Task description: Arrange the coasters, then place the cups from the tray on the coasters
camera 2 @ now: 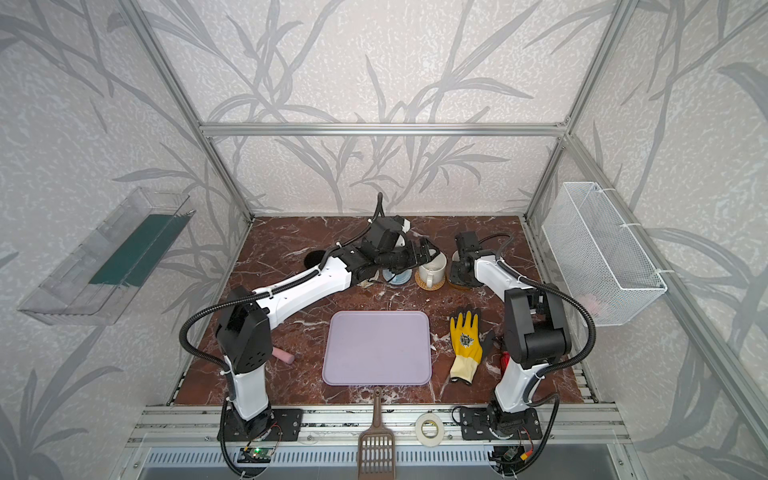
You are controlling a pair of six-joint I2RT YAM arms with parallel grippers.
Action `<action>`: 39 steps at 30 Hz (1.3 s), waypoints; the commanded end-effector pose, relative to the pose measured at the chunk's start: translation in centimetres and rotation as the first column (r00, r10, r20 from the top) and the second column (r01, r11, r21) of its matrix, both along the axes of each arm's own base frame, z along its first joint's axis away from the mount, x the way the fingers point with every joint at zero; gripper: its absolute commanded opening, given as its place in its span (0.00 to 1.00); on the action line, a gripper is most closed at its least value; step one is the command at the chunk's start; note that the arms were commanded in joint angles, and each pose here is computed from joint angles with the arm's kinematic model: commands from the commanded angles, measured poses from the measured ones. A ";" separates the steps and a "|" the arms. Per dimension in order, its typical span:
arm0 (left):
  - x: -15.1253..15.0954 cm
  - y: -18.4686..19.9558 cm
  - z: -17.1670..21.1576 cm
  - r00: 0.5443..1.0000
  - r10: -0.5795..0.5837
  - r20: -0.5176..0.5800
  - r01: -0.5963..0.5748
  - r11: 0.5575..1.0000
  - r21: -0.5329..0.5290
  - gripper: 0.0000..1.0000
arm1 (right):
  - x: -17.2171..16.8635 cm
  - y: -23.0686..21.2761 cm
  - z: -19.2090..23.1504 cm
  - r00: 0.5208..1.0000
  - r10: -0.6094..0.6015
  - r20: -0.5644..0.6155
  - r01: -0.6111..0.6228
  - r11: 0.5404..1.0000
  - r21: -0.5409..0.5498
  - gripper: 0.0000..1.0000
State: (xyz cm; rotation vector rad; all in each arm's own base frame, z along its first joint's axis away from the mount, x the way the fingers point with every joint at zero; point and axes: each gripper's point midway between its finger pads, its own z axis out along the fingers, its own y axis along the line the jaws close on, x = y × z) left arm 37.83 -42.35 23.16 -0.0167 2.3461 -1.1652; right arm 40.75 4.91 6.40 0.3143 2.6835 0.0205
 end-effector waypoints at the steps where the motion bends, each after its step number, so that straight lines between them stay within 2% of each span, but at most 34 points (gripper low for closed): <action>1: 0.2 0.0 -0.1 1.000 0.011 0.009 -0.011 1.000 -0.012 0.99 | -0.9 0.0 -0.3 1.000 -0.002 -0.011 0.002 1.000 0.015 0.00; 8: 0.1 0.0 0.2 1.000 0.012 0.013 -0.012 1.000 -0.021 0.99 | -1.3 -0.2 -0.2 1.000 -0.001 -0.018 0.001 1.000 0.007 0.03; 12: 0.0 0.2 0.2 1.000 0.015 0.013 -0.015 1.000 -0.018 0.99 | -1.3 0.1 0.0 1.000 0.015 -0.018 -0.015 1.000 0.019 0.15; 19: -0.1 0.7 0.1 0.999 0.033 0.022 -0.033 0.999 -0.019 0.99 | -1.0 0.2 0.1 0.999 0.041 -0.036 -0.040 0.999 0.013 0.24; 24: 0.0 1.0 0.3 0.999 0.041 0.030 -0.041 0.999 -0.007 0.99 | -1.0 0.1 0.9 0.999 0.043 -0.018 -0.043 0.999 0.008 0.38; 28: -0.2 1.0 0.2 0.999 0.037 0.028 -0.037 0.999 -0.004 0.99 | -1.3 -0.3 1.4 0.999 0.038 -0.018 -0.038 0.999 -0.017 0.43; 33: -0.9 2.1 0.6 0.998 0.040 0.058 -0.040 0.999 0.002 0.99 | -1.9 -1.2 5.0 0.993 0.024 0.116 -0.019 0.999 -0.045 0.51; 34: -0.9 2.8 0.6 0.996 0.056 0.073 -0.057 0.998 0.014 0.99 | -2.2 -1.4 5.7 0.989 0.023 0.146 -0.016 0.999 -0.049 0.59; 38: -1.3 5.6 1.1 0.987 0.086 0.134 -0.098 0.991 0.086 0.99 | -3.6 -1.7 8.4 0.969 0.021 0.244 -0.011 0.999 -0.044 0.62; 39: -1.6 6.5 1.4 0.984 0.088 0.156 -0.105 0.989 0.104 0.99 | -4.1 -1.6 9.0 0.964 0.018 0.266 -0.010 0.999 -0.030 0.92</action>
